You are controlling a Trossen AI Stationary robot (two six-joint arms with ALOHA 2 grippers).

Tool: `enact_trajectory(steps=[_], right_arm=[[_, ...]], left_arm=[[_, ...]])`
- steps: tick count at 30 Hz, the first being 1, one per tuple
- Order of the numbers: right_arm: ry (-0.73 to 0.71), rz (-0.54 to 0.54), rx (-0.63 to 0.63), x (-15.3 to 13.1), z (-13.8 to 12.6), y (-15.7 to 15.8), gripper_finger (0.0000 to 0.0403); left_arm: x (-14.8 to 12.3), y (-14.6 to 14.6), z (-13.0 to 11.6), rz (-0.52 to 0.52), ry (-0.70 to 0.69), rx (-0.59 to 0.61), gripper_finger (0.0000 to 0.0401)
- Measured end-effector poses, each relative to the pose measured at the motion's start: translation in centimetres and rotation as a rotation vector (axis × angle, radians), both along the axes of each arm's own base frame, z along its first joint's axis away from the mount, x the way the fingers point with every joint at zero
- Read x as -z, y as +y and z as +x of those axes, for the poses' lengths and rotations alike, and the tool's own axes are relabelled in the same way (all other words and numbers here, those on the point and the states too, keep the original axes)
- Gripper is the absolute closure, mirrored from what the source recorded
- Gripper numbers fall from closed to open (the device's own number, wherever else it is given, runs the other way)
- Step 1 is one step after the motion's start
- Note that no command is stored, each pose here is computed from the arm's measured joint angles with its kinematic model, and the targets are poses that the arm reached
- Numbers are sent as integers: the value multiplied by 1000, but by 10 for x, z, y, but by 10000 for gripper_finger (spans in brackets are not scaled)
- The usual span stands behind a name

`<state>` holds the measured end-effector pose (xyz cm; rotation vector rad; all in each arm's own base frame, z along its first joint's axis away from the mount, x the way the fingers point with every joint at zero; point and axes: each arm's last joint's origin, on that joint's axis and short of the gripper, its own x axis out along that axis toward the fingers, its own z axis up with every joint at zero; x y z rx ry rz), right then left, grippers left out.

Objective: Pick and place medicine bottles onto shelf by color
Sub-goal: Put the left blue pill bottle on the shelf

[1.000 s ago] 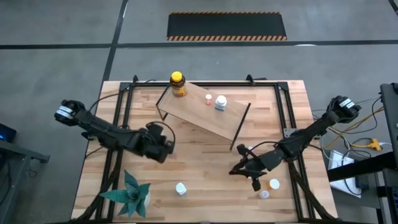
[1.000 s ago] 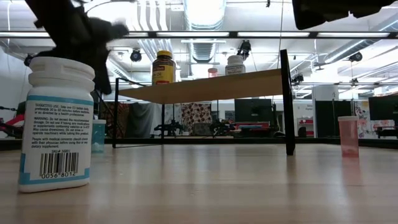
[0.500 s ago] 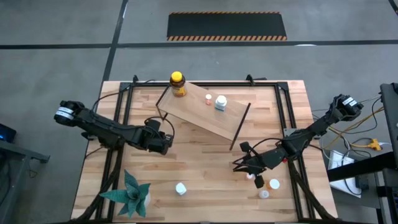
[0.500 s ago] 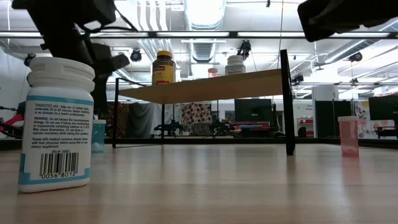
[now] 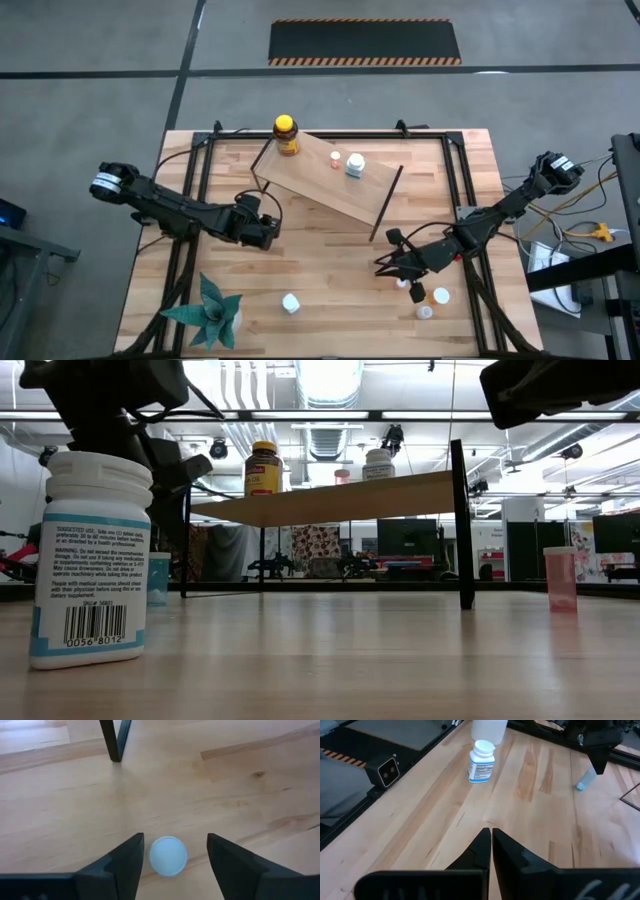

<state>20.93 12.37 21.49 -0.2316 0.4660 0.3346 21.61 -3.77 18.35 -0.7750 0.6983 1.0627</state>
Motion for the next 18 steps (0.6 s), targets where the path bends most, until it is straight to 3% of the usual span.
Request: enact_trajectory(steps=[18], right_arm=[[0, 3, 1, 0, 0, 0, 394]], left_arm=[[6, 1, -6, -17, 52, 9, 201]])
